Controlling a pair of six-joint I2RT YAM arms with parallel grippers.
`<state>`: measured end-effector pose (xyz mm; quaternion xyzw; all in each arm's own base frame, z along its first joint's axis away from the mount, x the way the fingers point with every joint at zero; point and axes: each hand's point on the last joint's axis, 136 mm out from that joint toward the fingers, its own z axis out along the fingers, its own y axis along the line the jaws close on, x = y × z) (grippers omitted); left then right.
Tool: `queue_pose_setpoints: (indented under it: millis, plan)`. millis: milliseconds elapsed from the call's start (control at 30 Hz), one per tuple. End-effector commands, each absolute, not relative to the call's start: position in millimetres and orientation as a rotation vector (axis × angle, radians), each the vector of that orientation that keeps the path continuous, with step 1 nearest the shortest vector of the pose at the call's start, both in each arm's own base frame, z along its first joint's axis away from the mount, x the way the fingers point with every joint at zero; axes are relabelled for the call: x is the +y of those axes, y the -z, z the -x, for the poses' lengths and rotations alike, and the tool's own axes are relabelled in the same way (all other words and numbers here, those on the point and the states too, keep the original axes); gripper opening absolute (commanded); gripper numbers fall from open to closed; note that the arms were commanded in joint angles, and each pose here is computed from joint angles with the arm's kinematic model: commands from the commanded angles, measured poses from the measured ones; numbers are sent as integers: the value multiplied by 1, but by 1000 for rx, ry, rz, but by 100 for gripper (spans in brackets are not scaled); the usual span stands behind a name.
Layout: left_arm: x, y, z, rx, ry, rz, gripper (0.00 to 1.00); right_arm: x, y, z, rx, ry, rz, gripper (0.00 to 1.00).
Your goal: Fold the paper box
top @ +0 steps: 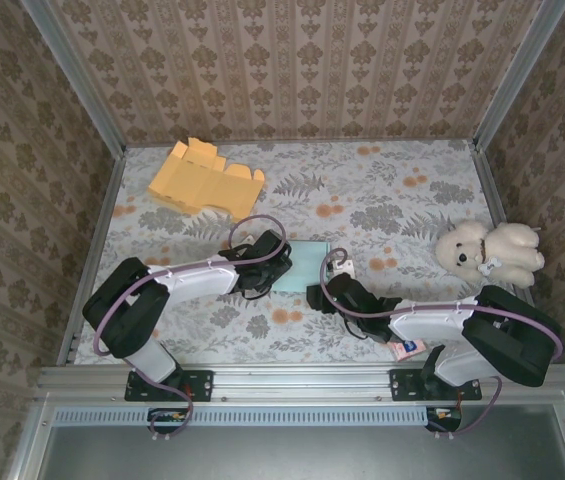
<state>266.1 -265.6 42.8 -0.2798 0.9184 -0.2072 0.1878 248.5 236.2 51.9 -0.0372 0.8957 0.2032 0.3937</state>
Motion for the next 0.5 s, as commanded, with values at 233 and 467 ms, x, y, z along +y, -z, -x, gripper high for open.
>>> queue_pose_setpoints:
  millis: [233,467]
  plan:
    - [-239,-6,-243,2699,384,823,60,265,-70,-248,2248,-705,121,59]
    - [-239,-5,-242,2699,381,824,60,255,-66,-251,2246,-635,108,56]
